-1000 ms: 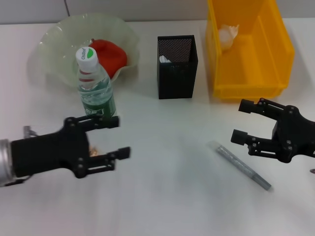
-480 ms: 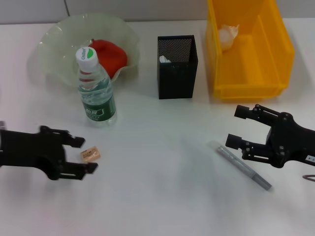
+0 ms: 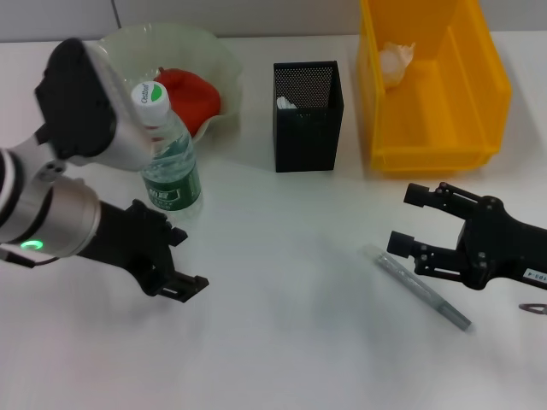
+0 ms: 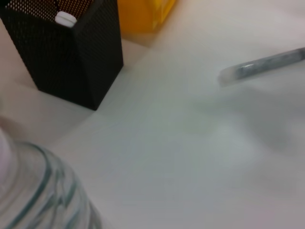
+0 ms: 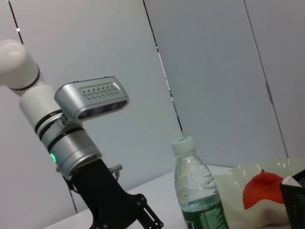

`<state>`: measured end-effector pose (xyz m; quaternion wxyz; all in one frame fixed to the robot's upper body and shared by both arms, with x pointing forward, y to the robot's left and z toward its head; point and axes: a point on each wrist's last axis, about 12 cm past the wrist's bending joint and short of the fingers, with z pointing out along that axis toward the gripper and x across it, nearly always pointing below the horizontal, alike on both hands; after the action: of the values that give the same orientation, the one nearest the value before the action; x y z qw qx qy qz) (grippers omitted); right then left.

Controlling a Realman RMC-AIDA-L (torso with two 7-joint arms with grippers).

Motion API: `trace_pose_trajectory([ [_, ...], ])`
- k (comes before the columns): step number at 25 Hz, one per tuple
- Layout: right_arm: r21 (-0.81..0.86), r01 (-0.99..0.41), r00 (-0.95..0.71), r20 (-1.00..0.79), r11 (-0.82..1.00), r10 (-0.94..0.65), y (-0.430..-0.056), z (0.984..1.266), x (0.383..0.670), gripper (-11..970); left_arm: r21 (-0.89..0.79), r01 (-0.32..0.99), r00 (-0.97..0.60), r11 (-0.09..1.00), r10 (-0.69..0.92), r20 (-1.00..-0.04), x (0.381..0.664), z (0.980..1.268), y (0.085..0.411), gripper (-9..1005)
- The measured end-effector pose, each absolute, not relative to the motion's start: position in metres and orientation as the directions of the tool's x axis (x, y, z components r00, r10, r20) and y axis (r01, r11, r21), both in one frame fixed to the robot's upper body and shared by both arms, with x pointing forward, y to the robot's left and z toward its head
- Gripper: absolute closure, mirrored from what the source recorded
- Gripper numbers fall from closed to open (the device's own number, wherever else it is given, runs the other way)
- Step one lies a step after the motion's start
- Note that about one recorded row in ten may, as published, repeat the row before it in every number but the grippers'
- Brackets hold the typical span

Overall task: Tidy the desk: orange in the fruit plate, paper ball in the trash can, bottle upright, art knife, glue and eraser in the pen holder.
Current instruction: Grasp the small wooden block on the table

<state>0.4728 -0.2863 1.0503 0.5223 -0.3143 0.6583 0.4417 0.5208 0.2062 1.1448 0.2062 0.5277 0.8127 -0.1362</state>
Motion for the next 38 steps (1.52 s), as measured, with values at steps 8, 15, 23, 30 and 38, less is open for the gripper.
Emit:
trace_pose_trajectory([
  [8,0.248,-0.878,-0.251,-0.967,0.410,0.047,-0.285,1.048,0.470,127,0.030,0.907,-0.374,0.420,0.835,-0.404,0.532,1.145,0.209,283],
  [15,0.237,-0.882,-0.241,-0.970,0.407,0.041,-0.283,1.048,0.472,127,0.026,0.907,-0.384,0.419,0.853,-0.355,0.533,1.143,0.211,282],
  [23,0.208,-0.914,-0.227,-0.974,0.348,-0.017,-0.272,1.044,0.470,126,0.005,0.910,-0.388,0.414,0.859,-0.334,0.539,1.137,0.208,283],
  [30,0.212,-0.910,-0.235,-0.972,0.357,-0.021,-0.271,1.042,0.472,126,0.003,0.909,-0.394,0.416,0.864,-0.313,0.546,1.131,0.206,285],
  [38,0.223,-0.904,-0.247,-0.969,0.364,-0.019,-0.268,1.040,0.474,126,0.029,0.907,-0.394,0.420,0.871,-0.295,0.548,1.130,0.206,286],
])
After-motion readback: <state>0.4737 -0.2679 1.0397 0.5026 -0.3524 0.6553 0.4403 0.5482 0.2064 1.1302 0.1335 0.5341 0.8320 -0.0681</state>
